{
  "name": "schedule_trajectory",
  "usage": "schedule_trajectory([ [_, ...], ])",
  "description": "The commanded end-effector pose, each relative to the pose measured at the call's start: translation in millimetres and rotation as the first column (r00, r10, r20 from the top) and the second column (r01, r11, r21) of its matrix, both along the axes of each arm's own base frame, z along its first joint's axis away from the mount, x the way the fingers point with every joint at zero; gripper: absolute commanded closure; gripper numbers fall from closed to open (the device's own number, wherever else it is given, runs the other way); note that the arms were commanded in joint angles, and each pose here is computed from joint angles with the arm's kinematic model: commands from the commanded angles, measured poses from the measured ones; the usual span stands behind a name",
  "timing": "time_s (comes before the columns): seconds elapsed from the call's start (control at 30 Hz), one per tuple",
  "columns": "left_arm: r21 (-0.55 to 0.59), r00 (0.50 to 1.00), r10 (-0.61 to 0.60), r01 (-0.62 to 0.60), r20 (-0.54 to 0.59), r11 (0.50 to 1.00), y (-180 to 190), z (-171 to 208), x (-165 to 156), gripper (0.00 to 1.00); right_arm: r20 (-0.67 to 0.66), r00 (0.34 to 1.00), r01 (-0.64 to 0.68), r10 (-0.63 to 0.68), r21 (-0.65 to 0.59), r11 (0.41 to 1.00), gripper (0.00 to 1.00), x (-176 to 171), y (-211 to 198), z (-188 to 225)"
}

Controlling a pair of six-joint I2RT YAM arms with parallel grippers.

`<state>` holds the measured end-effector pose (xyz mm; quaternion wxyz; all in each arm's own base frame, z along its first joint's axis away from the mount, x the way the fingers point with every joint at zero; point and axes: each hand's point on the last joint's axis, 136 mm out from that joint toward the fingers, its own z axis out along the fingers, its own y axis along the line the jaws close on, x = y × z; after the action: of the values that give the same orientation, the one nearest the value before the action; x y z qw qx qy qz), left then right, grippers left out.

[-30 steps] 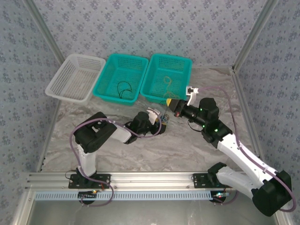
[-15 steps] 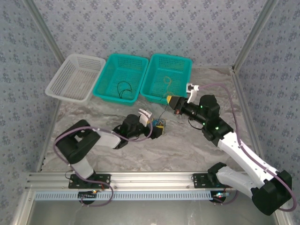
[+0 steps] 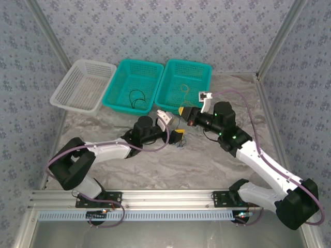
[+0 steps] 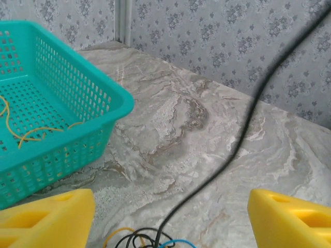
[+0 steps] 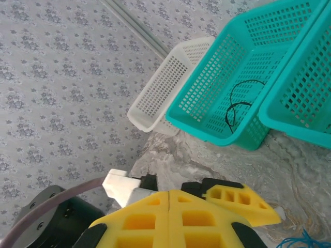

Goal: Untangle the cables

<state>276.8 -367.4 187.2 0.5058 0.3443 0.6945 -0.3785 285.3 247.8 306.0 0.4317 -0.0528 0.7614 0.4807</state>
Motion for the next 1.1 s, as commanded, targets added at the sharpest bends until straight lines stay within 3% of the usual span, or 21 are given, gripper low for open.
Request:
schedule_trajectory([
  [0.0,0.003,0.999,0.042,-0.042,0.023,0.999,-3.9,3.0,15.7,0.34,0.036,0.999,-0.032,0.032,0.009,0.999,1.00,-4.4,5.8,15.3],
  [0.3,-0.051,0.988,0.122,-0.127,-0.095,0.991,-0.1,13.9,24.3,1.00,0.025,0.998,-0.050,0.051,-0.020,0.999,0.99,-4.6,12.2,3.0],
  [0.4,-0.056,0.977,0.163,-0.172,-0.138,0.983,6.4,16.5,26.6,1.00,0.027,0.998,-0.058,0.060,-0.059,0.997,0.93,-5.7,15.0,-4.5],
  [0.6,-0.104,0.962,0.201,-0.223,-0.186,0.969,14.3,23.7,27.2,1.00,-0.018,0.999,0.032,-0.037,-0.199,0.979,0.63,2.9,0.3,-40.4],
  [0.63,-0.104,0.960,0.208,-0.230,-0.188,0.968,15.7,23.5,28.3,1.00,-0.024,0.999,0.039,-0.045,-0.219,0.975,0.39,3.3,-1.8,-45.8],
  [0.67,-0.105,0.959,0.212,-0.234,-0.189,0.967,16.1,23.6,29.2,1.00,-0.032,0.998,0.047,-0.057,-0.244,0.969,0.00,3.9,-4.8,-52.1],
  [0.87,-0.131,0.948,0.213,-0.248,-0.235,0.960,19.8,27.9,33.2,1.00,-0.050,0.996,0.050,-0.078,-0.419,0.907,0.00,-1.4,-21.9,-93.3],
  [1.07,-0.173,0.929,0.171,-0.237,-0.327,0.956,19.4,30.0,35.2,1.00,-0.003,1.000,-0.028,0.029,-0.399,0.916,0.13,-8.6,-8.7,-131.0],
])
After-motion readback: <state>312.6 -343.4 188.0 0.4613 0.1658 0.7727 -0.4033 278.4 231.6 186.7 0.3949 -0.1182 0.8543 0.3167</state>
